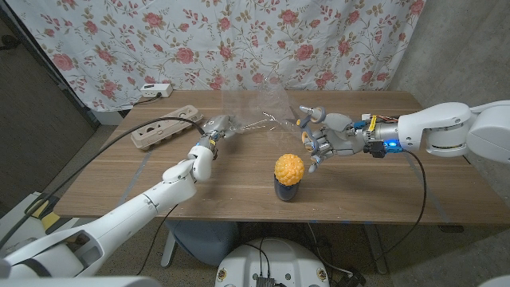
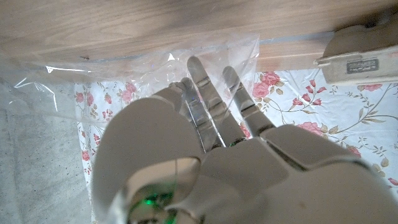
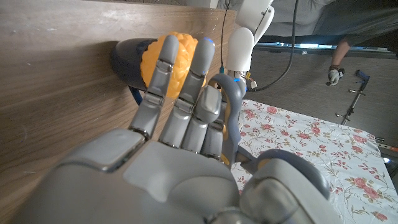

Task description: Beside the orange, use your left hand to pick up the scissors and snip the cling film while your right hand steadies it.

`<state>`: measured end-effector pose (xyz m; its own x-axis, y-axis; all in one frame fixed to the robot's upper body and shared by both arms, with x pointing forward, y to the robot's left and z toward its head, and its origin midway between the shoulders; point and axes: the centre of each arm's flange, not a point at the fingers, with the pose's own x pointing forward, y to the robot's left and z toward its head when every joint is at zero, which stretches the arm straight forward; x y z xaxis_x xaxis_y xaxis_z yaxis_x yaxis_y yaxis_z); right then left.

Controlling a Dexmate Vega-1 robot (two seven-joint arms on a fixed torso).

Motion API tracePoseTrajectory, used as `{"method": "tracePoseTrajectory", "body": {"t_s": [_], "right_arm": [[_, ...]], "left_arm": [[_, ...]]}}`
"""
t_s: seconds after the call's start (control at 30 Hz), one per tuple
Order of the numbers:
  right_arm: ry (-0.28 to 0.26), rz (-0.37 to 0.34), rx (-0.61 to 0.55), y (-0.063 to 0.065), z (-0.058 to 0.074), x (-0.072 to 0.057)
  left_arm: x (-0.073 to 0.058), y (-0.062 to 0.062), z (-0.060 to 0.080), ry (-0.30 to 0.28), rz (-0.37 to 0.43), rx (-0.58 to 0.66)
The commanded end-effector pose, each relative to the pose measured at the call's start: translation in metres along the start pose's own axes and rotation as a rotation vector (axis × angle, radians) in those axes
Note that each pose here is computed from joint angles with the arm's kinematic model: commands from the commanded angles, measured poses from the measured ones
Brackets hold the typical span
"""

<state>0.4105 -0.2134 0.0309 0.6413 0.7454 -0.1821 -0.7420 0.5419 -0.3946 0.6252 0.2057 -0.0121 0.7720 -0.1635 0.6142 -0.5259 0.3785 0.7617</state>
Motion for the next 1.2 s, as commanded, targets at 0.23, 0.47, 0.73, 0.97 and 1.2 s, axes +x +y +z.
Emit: {"method": "tracePoseTrajectory", "body": {"t_s": [0.23, 0.47, 0.73, 0.97, 1.2], "right_arm": [[-0.017, 0.026, -0.021, 0.004, 0.002, -0.004], [-0.022, 0.019, -0.033, 0.004, 0.003, -0.009], [-0.025, 0.02, -0.033, 0.003, 0.0, -0.012], [-0.035, 0.022, -0.041, 0.004, -0.002, -0.016], [-0.045, 0.02, -0.046, 0.003, -0.002, -0.018]], "left_arm": [[0.026, 0.026, 0.033, -0.029, 0.023, -0.087], [0.033, 0.028, 0.044, -0.041, 0.004, -0.109], [0.04, 0.038, 0.053, -0.053, 0.009, -0.195], [0.045, 0.052, 0.057, -0.058, 0.026, -0.273], [0.047, 0.055, 0.062, -0.073, 0.02, -0.32]]}}
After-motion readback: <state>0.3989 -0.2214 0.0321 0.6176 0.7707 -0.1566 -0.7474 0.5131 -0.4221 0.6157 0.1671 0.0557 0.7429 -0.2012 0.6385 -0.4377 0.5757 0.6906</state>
